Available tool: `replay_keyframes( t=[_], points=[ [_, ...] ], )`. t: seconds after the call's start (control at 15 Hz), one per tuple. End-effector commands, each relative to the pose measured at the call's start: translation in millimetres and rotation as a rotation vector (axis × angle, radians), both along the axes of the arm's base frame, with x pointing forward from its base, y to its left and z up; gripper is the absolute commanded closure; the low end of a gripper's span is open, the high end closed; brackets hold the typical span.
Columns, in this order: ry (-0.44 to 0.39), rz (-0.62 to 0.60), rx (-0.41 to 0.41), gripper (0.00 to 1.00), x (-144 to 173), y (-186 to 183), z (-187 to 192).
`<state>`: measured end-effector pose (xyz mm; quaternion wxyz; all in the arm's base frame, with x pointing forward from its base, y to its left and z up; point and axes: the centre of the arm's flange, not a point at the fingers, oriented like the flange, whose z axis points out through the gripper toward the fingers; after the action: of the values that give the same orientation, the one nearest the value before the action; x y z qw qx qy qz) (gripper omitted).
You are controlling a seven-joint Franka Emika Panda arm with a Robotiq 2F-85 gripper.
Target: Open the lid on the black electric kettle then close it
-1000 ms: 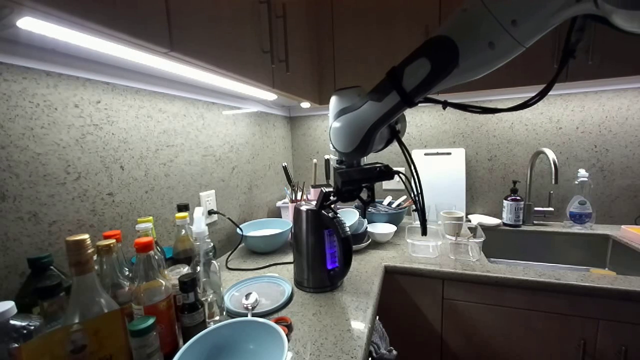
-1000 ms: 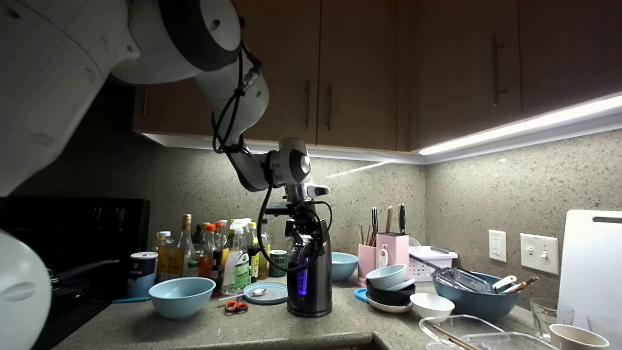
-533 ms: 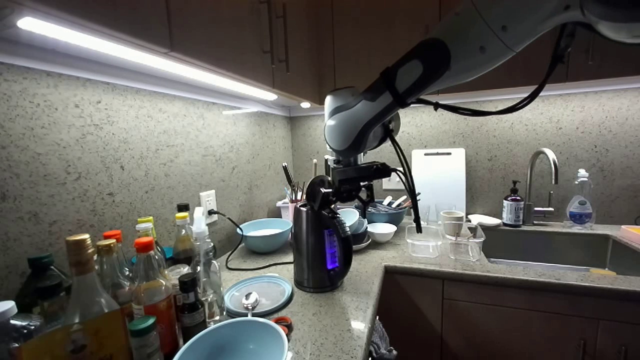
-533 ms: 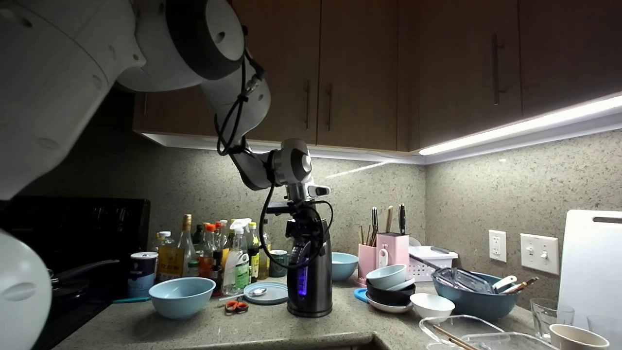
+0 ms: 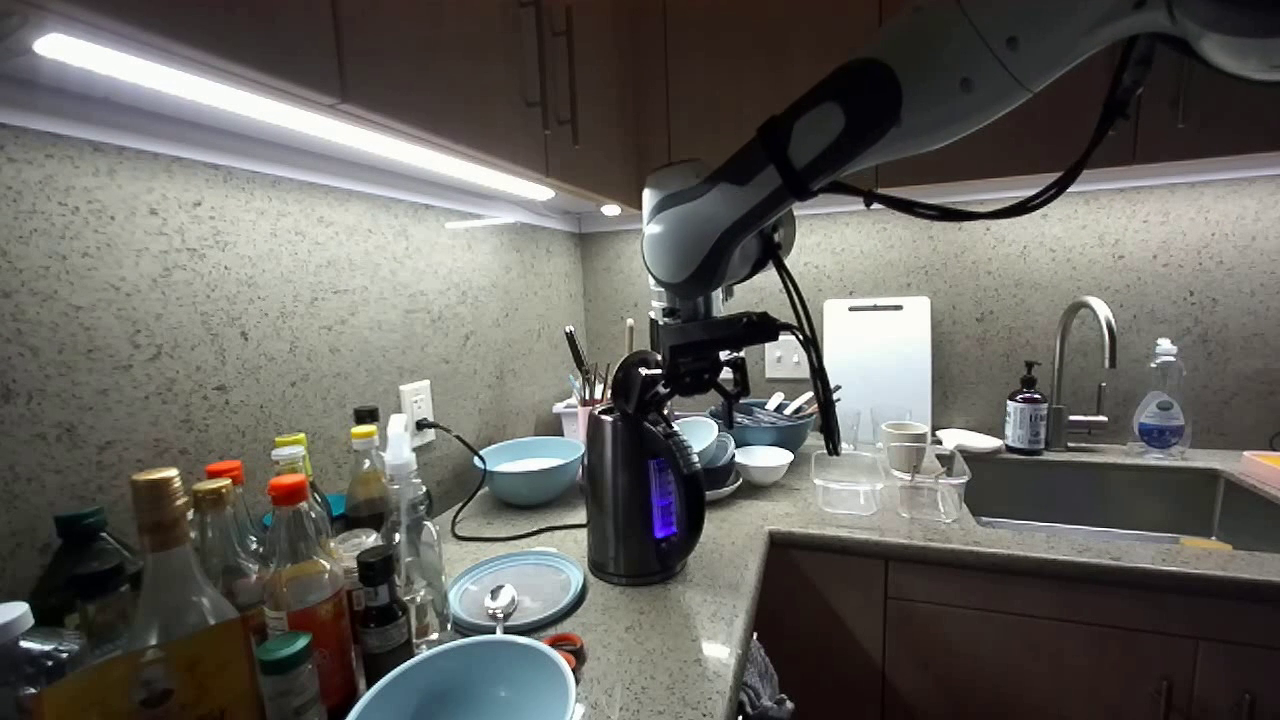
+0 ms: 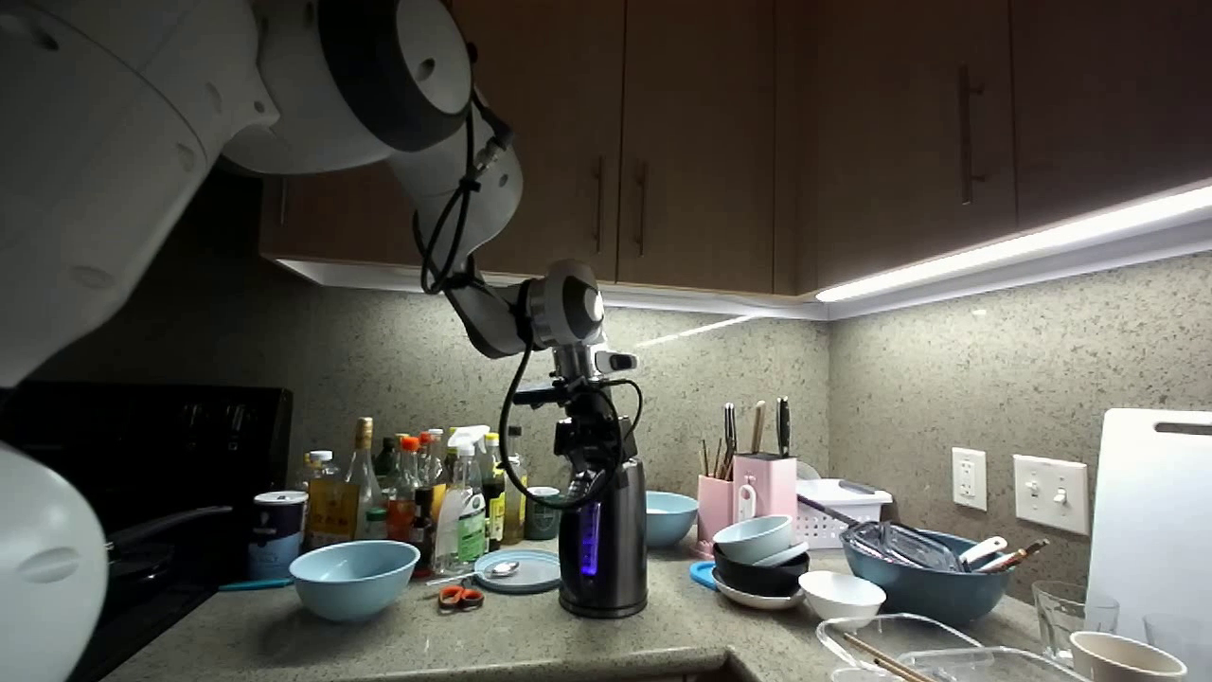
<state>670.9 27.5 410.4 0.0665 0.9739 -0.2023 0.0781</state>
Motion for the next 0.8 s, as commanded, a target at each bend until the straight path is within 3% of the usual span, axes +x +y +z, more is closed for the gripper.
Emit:
replay_keyframes(
  t=[0.0,0.6,0.67,0.73],
  points=[
    [0.003,-0.056,-0.021,0.00,-30.3,16.3,36.1],
    [-0.003,-0.058,-0.056,0.00,-95.5,51.0,109.7],
    [-0.017,-0.046,-0.030,0.00,-65.7,47.9,104.6],
    [-0.010,-0.041,-0.037,0.00,-72.9,50.2,108.7]
  ],
)
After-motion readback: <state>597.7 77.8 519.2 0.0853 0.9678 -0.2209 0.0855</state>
